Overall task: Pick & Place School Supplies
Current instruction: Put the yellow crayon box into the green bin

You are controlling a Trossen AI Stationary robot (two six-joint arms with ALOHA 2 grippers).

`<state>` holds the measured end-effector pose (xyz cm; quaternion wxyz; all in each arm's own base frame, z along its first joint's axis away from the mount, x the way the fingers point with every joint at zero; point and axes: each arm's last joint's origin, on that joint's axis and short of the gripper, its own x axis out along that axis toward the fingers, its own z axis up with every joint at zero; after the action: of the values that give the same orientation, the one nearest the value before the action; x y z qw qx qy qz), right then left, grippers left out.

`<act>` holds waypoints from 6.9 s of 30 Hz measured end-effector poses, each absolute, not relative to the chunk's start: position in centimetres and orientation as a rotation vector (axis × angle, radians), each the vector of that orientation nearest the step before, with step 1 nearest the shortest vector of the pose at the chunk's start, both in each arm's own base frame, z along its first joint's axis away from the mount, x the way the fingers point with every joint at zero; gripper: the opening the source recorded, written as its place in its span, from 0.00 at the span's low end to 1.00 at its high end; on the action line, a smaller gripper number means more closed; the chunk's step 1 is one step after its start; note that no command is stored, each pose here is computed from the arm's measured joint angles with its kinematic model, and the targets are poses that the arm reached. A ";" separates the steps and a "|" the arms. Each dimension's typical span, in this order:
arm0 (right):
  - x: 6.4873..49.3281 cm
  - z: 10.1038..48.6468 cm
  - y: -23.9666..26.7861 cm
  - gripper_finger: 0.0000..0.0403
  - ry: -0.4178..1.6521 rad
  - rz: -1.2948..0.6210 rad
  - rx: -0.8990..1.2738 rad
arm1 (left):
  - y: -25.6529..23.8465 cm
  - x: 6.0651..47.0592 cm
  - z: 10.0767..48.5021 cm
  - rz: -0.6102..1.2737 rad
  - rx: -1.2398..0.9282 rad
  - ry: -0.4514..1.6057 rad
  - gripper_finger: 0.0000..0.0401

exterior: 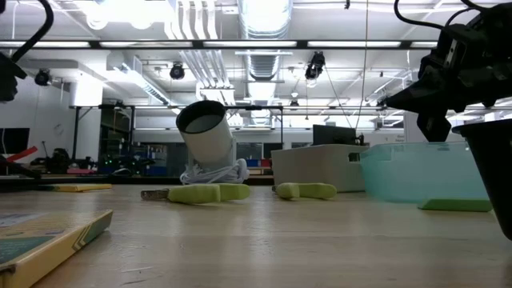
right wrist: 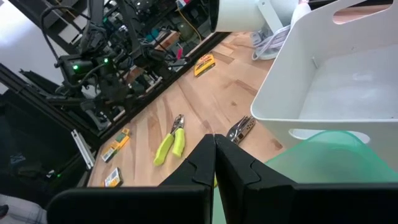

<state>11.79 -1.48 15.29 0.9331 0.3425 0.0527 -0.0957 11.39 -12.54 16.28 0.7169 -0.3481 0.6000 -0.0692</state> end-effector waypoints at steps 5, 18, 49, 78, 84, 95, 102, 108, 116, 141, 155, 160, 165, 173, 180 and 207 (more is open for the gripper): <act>11.8 15.3 -1.5 0.02 0.108 -0.196 0.701 | -12.9 11.7 15.8 -0.149 -0.752 1.332 0.52; 11.8 15.3 -1.5 0.02 0.108 -0.196 0.701 | -12.9 11.4 13.3 -0.186 -0.815 1.367 0.52; 11.8 15.3 -1.5 0.02 0.108 -0.196 0.701 | -12.7 11.2 12.6 -0.226 -0.860 1.349 0.08; 11.8 15.3 -1.5 0.02 0.107 -0.196 0.701 | -14.1 13.4 18.0 -0.396 -0.630 1.000 0.00; 11.8 15.3 -1.5 0.02 0.108 -0.196 0.701 | -13.7 13.5 20.5 -0.386 -0.573 0.819 0.00; 11.8 15.3 -1.5 0.02 0.107 -0.196 0.701 | -12.2 13.2 25.8 -0.314 -0.379 0.428 0.00; 11.8 15.3 -1.5 0.02 0.108 -0.196 0.701 | -12.0 13.7 28.8 -0.210 -0.223 0.251 0.01; 11.8 15.3 -1.5 0.02 0.108 -0.196 0.701 | -11.7 14.6 30.6 -0.093 -0.116 0.116 0.01; 11.8 15.3 -1.5 0.02 0.107 -0.195 0.701 | -9.8 16.0 32.4 0.080 -0.211 -0.012 0.01; 11.8 15.3 -1.5 0.02 0.108 -0.196 0.701 | 1.0 22.7 31.4 -0.100 0.017 -0.043 0.01; 11.8 15.3 -1.5 0.02 0.106 -0.196 0.701 | 1.7 23.5 30.6 -0.049 0.086 -0.019 0.01; 11.8 15.8 -1.6 0.02 0.042 -0.226 0.696 | 2.0 23.5 30.7 0.032 0.082 -0.023 0.01; 11.9 16.6 -1.8 0.02 -0.063 -0.249 0.692 | 2.0 23.5 30.7 0.065 0.076 -0.022 0.01; 11.8 17.0 -1.9 0.02 -0.138 -0.283 0.834 | 2.3 23.5 30.7 0.104 0.073 -0.019 0.01; 11.8 17.7 -1.9 0.02 -0.217 -0.243 0.901 | 2.5 23.5 30.7 0.112 0.074 -0.019 0.01; 13.3 20.1 -2.6 0.10 -0.355 -0.397 0.697 | 2.5 23.5 30.7 0.110 0.025 -0.020 0.01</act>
<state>13.28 -2.62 20.09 0.9053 0.3377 -0.1718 -0.1922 23.45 2.48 30.65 0.9983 0.0124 -0.0101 0.0552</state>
